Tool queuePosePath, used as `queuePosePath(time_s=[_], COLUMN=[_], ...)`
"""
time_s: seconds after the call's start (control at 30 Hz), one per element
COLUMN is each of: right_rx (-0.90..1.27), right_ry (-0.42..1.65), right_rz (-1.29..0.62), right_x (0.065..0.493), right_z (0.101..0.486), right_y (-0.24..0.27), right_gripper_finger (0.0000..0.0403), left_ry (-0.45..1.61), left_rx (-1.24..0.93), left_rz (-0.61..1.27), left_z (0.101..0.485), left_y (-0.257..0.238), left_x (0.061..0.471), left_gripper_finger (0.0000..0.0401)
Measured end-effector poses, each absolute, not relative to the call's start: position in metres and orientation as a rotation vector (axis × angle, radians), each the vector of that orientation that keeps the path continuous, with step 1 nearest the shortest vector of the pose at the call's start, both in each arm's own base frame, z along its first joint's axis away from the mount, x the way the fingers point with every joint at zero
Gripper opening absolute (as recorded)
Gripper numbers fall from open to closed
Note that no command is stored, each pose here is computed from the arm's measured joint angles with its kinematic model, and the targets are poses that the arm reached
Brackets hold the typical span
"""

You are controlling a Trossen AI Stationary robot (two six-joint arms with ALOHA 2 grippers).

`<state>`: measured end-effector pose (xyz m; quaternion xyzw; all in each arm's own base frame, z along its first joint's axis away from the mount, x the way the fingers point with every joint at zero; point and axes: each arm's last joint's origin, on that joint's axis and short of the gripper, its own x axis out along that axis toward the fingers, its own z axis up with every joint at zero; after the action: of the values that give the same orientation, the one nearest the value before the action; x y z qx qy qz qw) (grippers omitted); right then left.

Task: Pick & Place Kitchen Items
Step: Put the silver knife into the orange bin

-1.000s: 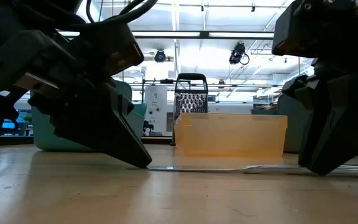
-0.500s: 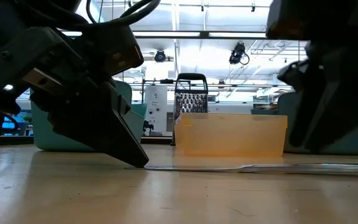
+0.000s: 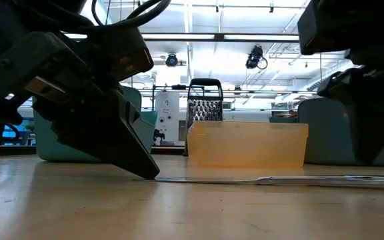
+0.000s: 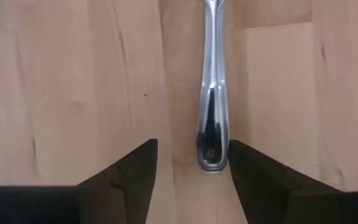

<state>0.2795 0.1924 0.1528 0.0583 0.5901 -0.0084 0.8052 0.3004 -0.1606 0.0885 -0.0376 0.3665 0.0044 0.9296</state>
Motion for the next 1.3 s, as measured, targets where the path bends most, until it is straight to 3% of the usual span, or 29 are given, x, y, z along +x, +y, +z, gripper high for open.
queuePosePath(time_s=[0.6, 0.7, 0.9, 1.3], right_rx=[0.052, 0.047, 0.030, 0.029], right_ry=[1.379, 1.381, 1.374, 1.390], right_rz=[-0.031, -0.028, -0.032, -0.030], right_x=[0.289, 0.289, 0.289, 0.287], right_z=[0.122, 0.121, 0.120, 0.122], right_y=[0.182, 0.182, 0.181, 0.180], right_gripper_finger=[0.0202, 0.0177, 0.0079, 0.0079], left_ry=[0.744, 0.743, 0.741, 0.722], left_rx=[-0.070, -0.068, -0.067, -0.067], left_rz=[0.018, 0.021, 0.024, 0.030], left_z=[0.088, 0.087, 0.088, 0.088], left_y=[-0.160, -0.160, -0.160, -0.160], left_x=[0.300, 0.300, 0.300, 0.300], left_gripper_finger=[0.0002, 0.0002, 0.0002, 0.0006])
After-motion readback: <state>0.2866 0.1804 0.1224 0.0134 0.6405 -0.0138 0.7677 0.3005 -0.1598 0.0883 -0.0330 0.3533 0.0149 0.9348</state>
